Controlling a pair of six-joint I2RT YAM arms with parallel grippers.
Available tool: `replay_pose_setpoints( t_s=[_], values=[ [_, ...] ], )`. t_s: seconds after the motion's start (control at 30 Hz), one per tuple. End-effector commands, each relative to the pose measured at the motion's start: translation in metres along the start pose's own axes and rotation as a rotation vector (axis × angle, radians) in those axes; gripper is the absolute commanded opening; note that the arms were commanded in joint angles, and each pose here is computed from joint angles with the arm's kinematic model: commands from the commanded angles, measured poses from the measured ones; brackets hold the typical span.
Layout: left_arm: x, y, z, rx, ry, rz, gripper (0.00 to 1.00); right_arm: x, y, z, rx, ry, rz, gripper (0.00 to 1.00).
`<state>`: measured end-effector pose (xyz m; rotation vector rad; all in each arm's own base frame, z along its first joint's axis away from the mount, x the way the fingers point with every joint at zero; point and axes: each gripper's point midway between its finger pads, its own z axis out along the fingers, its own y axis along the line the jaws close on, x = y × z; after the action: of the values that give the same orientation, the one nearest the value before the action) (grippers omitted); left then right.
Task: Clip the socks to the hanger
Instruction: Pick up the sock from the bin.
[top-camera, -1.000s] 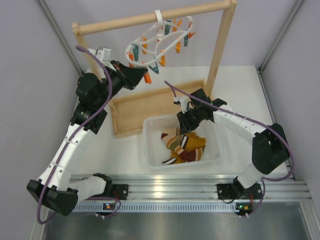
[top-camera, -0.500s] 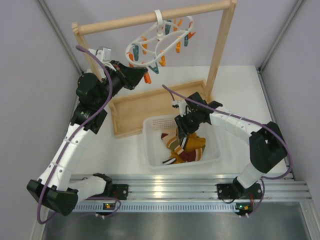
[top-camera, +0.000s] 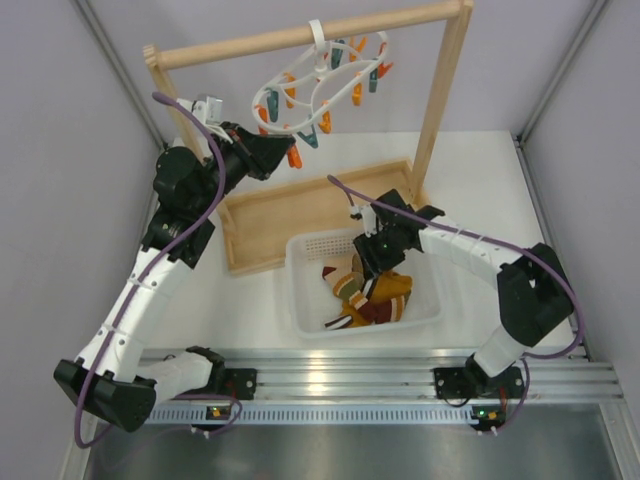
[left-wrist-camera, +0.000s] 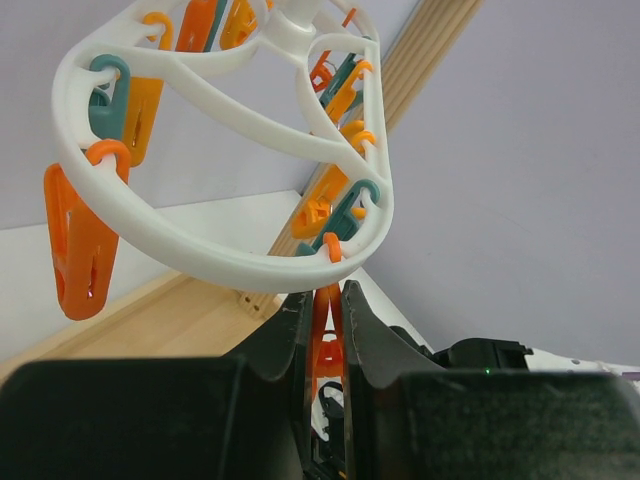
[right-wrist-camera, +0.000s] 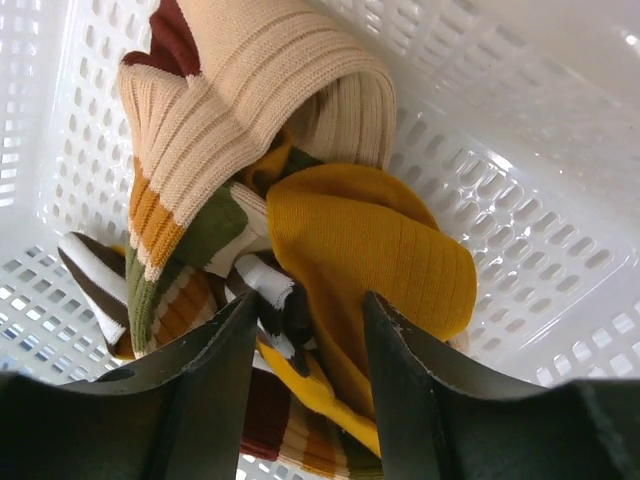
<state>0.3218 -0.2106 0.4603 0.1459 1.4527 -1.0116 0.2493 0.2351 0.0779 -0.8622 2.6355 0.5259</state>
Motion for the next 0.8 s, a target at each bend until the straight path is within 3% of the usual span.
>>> replay_pose_setpoints(
  t_s=[0.0,0.3,0.47,0.77],
  values=[
    [0.012,-0.002,-0.010,0.008,0.045,-0.005,0.00,-0.002,0.004,-0.013,0.016,-0.028,0.012,0.46],
    [0.013,-0.001,-0.009,0.006,0.049,-0.008,0.00,-0.005,0.044,-0.024,-0.196,-0.061,-0.037,0.00],
    [0.013,-0.003,-0.010,0.014,0.051,-0.009,0.00,-0.031,0.047,-0.060,-0.226,-0.239,-0.179,0.00],
    [0.021,-0.002,-0.012,0.012,0.084,-0.018,0.00,-0.079,0.046,-0.130,-0.073,-0.671,-0.739,0.00]
  ],
)
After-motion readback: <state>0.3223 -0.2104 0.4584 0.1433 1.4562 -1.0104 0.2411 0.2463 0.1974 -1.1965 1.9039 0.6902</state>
